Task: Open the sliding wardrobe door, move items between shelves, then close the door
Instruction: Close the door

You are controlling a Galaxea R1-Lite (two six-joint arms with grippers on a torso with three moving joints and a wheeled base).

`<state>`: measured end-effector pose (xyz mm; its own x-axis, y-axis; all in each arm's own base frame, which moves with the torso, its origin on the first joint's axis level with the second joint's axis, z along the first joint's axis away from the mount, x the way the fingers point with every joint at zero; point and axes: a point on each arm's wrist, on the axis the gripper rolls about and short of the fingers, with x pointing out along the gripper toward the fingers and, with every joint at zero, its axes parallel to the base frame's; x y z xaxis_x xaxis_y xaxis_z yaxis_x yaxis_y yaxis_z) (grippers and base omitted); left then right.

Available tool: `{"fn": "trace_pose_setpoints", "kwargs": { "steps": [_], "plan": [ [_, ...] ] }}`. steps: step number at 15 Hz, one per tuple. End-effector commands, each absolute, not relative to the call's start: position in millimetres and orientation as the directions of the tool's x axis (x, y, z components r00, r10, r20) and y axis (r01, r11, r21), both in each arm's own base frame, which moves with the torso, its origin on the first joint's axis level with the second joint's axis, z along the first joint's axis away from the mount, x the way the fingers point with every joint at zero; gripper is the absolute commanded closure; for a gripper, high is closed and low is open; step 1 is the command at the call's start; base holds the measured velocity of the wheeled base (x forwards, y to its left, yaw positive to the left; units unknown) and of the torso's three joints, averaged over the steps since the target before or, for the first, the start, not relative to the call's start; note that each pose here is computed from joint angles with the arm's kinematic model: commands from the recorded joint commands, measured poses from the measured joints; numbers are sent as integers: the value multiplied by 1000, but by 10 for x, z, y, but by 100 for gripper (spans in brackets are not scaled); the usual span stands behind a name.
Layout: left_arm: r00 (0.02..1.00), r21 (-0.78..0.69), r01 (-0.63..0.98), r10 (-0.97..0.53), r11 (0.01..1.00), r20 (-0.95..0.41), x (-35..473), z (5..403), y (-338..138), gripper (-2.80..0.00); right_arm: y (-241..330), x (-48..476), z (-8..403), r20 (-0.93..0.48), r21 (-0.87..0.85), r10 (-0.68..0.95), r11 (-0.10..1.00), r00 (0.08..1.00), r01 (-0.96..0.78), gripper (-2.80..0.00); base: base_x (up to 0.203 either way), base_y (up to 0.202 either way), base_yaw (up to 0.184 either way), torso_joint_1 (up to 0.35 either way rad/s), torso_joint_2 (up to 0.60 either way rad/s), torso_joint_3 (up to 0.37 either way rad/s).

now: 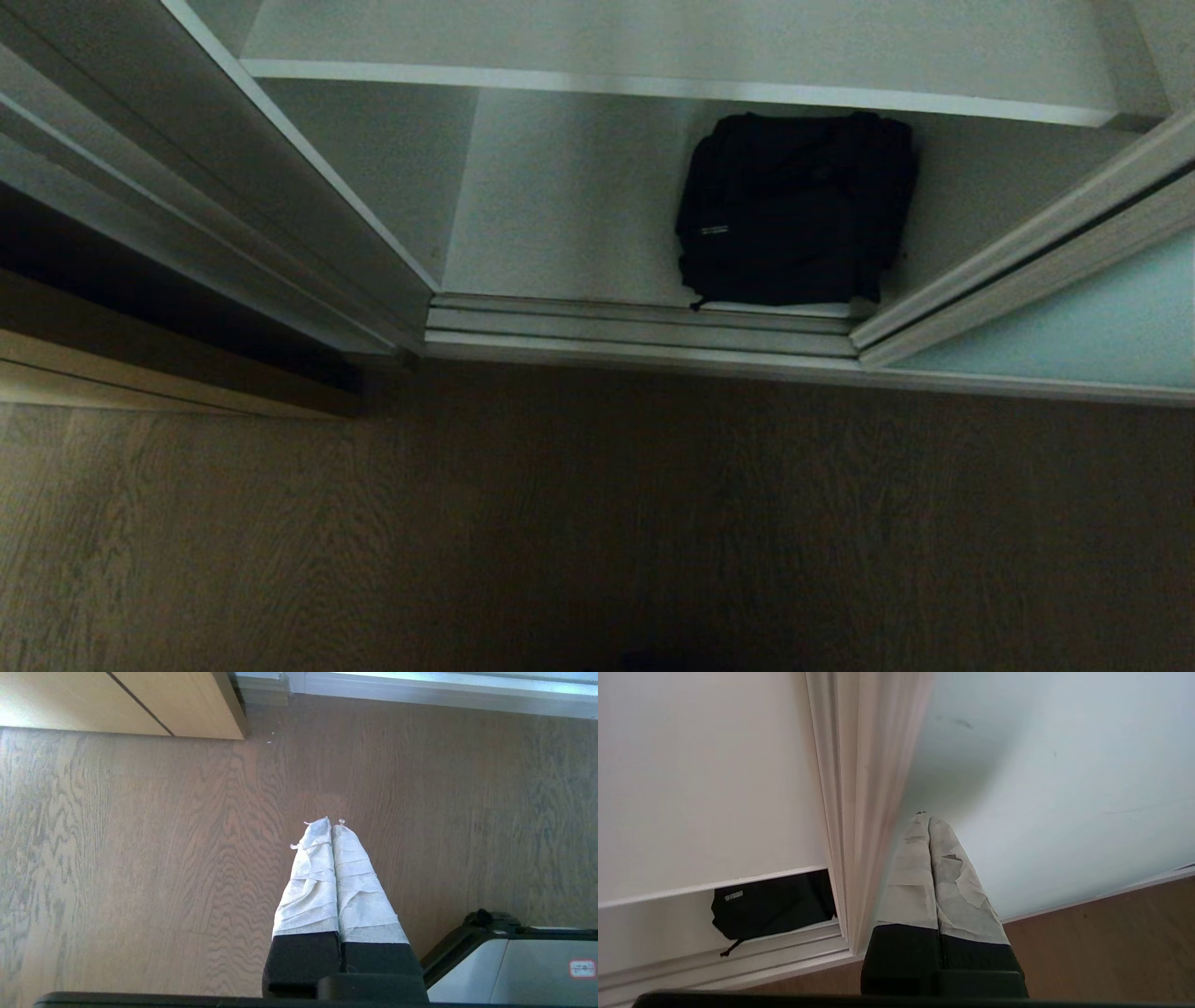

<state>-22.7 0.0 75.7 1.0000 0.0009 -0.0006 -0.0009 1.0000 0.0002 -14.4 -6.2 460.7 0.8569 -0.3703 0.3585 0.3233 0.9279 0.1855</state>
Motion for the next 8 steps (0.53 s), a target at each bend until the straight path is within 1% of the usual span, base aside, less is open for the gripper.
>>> {"fn": "trace_pose_setpoints", "kwargs": {
  "steps": [1, 5, 8],
  "plan": [
    [1000, 0, -2, 2, 1000, 0, -227, 757, 0, 0, -62, -101, 4549, 333, 175, -354, 934, 874, 312, 0, 0, 0, 0, 0, 0, 0],
    [1000, 0, -2, 2, 1000, 0, -227, 757, 0, 0, -62, 36, 4589, 358, 167, -313, 948, 880, 270, 0, 0, 0, 0, 0, 0, 0],
    [1000, 0, -2, 2, 1000, 0, -227, 757, 0, 0, -61, 169, 4593, 344, 156, -278, 959, 897, 238, 0, 0, 0, 0, 0, 0, 0]
  ]
}}
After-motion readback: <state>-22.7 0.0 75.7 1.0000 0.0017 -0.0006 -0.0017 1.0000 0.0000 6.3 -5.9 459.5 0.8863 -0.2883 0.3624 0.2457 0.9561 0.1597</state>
